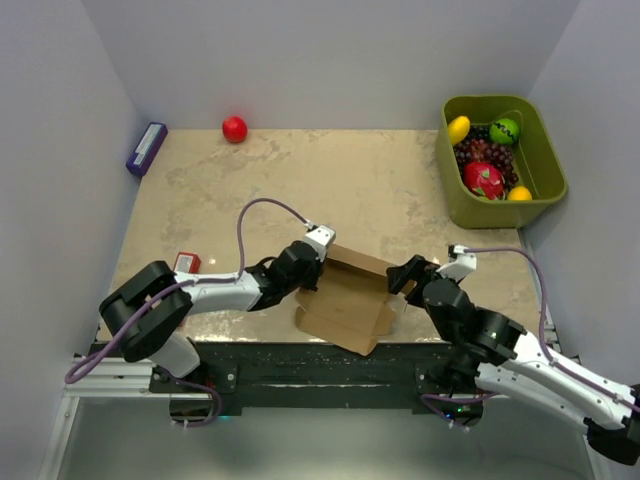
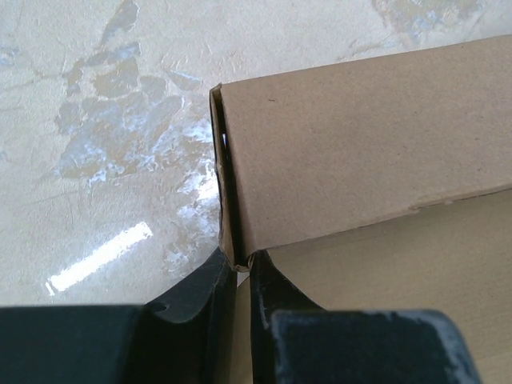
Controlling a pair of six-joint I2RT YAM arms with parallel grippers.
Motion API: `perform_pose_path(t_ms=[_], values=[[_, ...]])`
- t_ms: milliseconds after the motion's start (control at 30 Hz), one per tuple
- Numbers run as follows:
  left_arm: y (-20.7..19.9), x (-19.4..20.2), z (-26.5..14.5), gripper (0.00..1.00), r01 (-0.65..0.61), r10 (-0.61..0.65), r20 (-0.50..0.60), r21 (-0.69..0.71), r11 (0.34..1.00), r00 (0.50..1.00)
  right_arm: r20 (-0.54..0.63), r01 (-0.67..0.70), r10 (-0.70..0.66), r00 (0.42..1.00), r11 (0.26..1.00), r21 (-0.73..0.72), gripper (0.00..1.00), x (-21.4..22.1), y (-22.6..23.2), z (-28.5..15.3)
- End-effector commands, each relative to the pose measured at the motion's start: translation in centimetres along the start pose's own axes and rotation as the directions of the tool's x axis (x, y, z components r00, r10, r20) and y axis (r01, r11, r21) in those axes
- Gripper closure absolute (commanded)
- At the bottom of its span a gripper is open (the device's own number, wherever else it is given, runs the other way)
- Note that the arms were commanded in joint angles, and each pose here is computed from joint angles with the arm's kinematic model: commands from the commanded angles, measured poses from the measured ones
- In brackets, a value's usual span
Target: Fold the paper box
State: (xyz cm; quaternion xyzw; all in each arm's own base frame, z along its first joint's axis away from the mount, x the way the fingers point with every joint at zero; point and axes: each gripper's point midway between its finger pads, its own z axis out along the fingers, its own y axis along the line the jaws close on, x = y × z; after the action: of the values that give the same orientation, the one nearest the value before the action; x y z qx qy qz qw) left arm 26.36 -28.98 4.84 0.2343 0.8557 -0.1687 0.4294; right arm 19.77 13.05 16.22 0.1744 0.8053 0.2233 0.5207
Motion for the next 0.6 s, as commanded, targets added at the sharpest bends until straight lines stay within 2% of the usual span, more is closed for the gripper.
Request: perform_pose_path(t_ms=[0,133,233,333,433,567], values=[[0.1,-1.7,-0.1,1.00,-0.001,0.001,0.016,0.000,1.000,1.000,-0.030,0.092,-0.091,0.995,0.995,0.027,0.10,-0.3,0.6,0.1],[0.7,-1.9,0.1,1.00,-0.005,0.006,0.007,-0.036,0.999,1.000,-0.090,0.170,-0.161,0.983,0.980,0.104,0.12,0.8,-0.1,0.8],[0.6,-1.9,0.2,1.00,-0.004,0.004,0.002,-0.025,1.000,1.000,-0.105,0.214,-0.204,0.973,0.972,0.096,0.12,1.3,-0.1,1.1],[0.4,-1.8,0.4,1.00,-0.001,0.001,-0.010,-0.012,1.000,1.000,-0.112,0.192,-0.179,0.977,0.974,0.118,0.12,1.5,-0.3,1.2],[0.9,-1.6,0.8,1.00,0.011,-0.011,-0.033,-0.013,1.000,0.999,-0.105,0.170,-0.151,0.983,0.963,0.208,0.12,1.4,-2.0,0.9],[1.7,-1.3,1.2,1.00,0.022,-0.023,-0.046,-0.027,0.999,0.999,-0.105,0.165,-0.146,0.984,0.965,0.202,0.13,1.6,-2.0,1.0]])
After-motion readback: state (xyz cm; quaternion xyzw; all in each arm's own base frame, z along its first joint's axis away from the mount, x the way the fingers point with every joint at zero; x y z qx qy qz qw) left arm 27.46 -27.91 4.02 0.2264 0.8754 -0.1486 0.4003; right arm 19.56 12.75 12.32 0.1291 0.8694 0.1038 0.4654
